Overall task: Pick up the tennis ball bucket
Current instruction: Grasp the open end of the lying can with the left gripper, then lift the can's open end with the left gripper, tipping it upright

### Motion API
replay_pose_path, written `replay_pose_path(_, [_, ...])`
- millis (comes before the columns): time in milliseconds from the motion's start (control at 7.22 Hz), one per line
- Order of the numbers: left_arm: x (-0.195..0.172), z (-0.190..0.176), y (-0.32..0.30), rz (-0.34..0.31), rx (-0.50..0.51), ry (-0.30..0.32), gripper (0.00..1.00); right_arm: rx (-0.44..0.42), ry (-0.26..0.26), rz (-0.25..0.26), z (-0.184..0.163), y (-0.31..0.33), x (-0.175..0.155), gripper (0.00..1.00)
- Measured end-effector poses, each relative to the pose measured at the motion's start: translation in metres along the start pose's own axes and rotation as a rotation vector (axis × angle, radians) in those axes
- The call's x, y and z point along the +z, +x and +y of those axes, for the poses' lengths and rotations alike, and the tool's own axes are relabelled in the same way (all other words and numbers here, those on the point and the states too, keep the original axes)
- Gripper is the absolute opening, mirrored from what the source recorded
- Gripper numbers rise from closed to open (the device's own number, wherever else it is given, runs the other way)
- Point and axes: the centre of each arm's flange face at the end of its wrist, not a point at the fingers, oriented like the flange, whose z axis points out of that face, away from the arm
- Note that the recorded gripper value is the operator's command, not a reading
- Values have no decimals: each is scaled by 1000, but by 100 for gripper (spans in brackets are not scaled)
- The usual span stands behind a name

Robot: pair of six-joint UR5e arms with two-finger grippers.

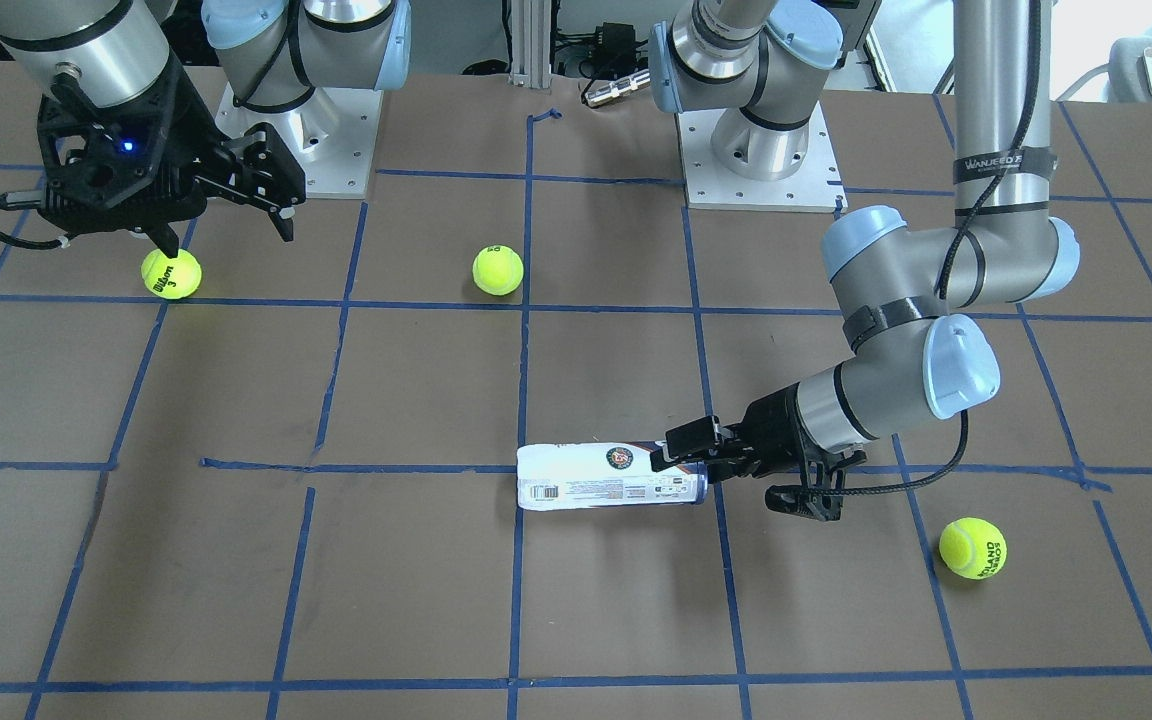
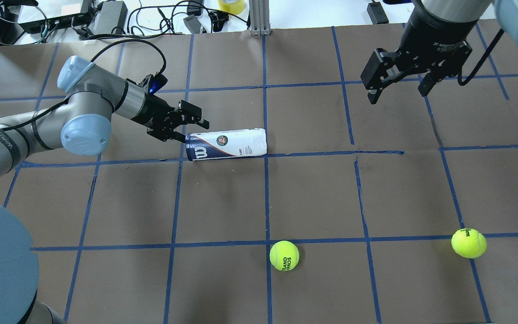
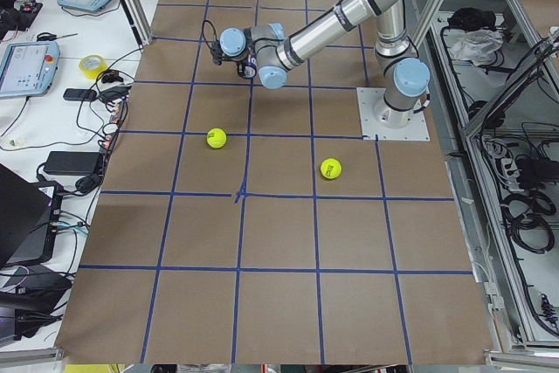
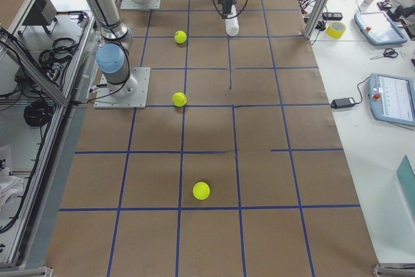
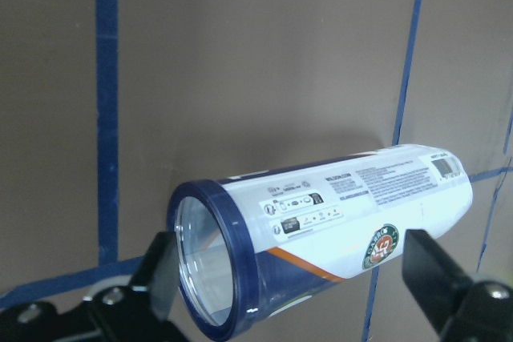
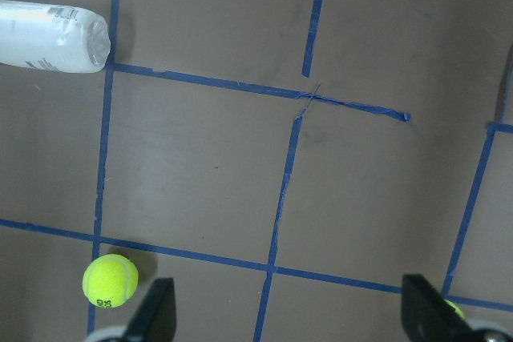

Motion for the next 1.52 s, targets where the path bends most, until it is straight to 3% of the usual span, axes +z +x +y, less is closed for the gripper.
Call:
replay_pose_path(277, [7, 4, 2, 0, -12, -18, 100, 9, -7, -1, 1, 2, 1, 99])
replay_pose_path(415, [10, 5, 2, -1, -15, -24, 95, 13, -7, -2, 1, 5, 1, 99])
replay_pose_path(554, [10, 6, 2, -3, -18, -27, 64, 16, -7, -3, 0, 9, 0, 100])
replay_pose_path(692, [11, 6, 2, -3, -20, -29, 4, 18, -7, -3, 0, 10, 0, 100])
replay_pose_path(1246, [4, 3, 5, -16, -35, -29, 0, 34, -13, 22, 1, 23, -3, 100])
replay_pose_path(1523, [-21, -11, 18, -72, -61, -5, 0, 45, -35, 33, 8, 25, -7, 100])
